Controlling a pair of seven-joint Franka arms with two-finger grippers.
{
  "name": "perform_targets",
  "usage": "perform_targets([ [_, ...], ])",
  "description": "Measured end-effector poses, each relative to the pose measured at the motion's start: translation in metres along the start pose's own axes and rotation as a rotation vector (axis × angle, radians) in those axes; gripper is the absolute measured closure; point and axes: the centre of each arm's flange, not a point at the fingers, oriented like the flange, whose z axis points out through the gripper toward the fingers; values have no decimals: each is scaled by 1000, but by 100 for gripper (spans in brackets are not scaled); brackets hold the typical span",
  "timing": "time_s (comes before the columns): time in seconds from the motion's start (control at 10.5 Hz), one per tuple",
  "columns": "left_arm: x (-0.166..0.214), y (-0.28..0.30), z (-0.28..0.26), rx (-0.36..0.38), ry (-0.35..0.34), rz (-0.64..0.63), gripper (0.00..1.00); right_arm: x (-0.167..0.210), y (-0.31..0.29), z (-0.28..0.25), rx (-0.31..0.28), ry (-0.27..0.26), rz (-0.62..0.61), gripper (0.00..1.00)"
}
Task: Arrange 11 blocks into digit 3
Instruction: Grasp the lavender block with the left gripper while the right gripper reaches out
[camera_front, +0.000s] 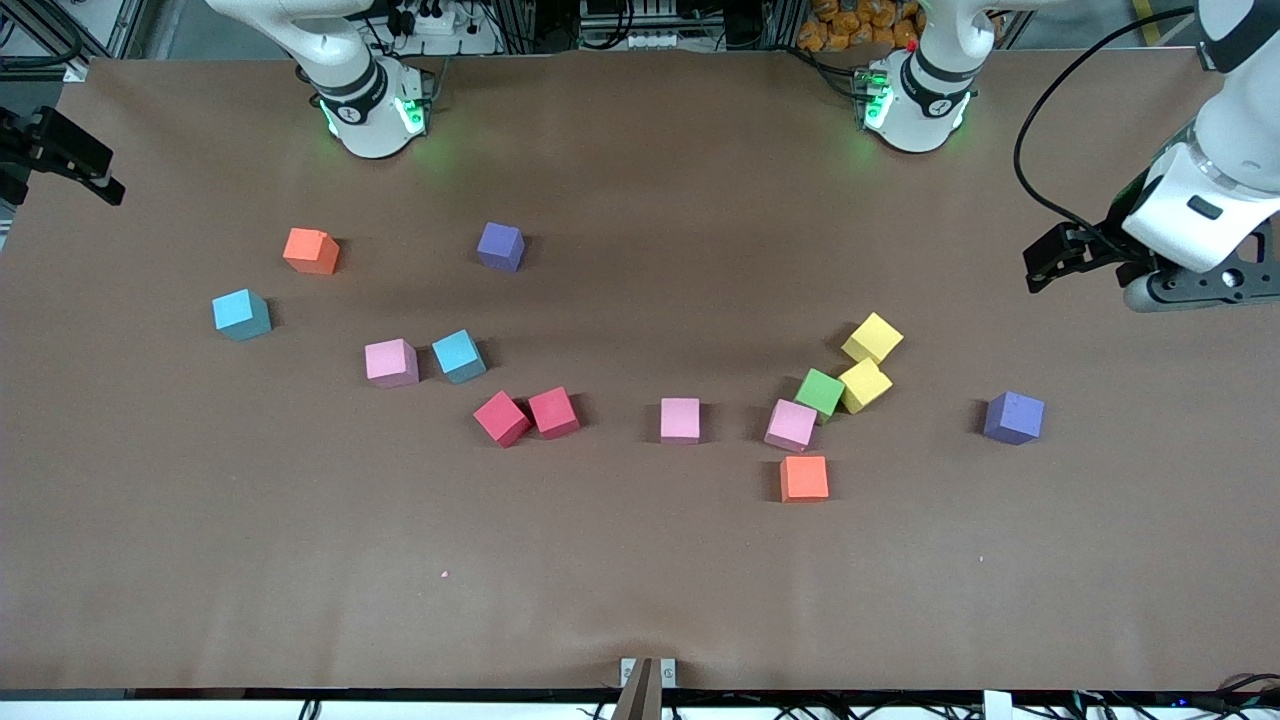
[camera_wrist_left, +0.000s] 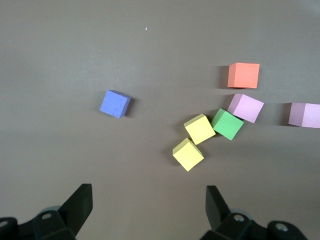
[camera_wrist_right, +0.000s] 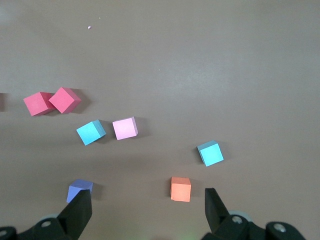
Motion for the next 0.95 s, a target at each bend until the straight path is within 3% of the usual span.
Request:
perform_targets([
  [0.48,7,10,19,-15,-43,11,0,0,0,0,0,2,0,0],
  [0.67,16,57,57,-18,-80,35,0,1,-1,2,0,-1,-1,0],
  [0.95,19,159,123,-26,-76,7,0,1,-3,5,0,-8,-5,0],
])
